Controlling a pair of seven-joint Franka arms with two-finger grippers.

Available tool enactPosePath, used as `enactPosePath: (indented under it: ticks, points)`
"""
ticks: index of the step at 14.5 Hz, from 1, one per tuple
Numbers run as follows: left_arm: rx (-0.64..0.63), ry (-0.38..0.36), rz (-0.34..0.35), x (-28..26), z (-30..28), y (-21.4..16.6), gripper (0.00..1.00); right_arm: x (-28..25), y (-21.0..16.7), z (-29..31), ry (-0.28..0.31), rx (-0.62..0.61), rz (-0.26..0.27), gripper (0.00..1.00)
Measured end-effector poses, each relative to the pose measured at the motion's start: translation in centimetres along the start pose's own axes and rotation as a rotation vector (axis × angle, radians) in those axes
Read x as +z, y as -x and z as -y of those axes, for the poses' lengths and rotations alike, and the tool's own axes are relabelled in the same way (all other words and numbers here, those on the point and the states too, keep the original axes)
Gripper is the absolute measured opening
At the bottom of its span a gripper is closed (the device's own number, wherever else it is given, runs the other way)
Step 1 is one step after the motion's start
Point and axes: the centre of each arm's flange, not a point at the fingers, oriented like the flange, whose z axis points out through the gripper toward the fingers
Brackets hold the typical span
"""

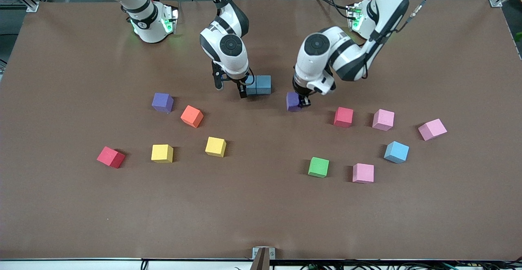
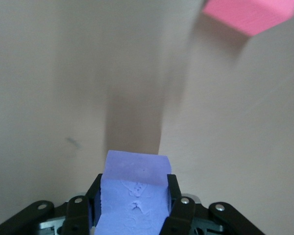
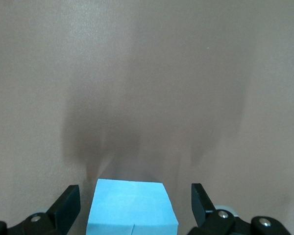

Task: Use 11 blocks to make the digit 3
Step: 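Place the blue block beside the other while the left gripper places purple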

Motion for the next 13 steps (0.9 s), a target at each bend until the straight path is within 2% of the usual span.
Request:
enactPosePath:
  ticks: [9, 13]
  points:
    - [0.048, -0.022, 0.051, 1.8, 5.9, 0.4, 0.53, -4.2, -0.3, 0.3, 0.013, 0.007, 0.005, 1.00]
    - [0.050, -0.036, 0.056, 2.4, 6.8, 0.8, 0.53, -7.2, -3.0, 2.1, -0.002, -0.053, 0.015, 1.00]
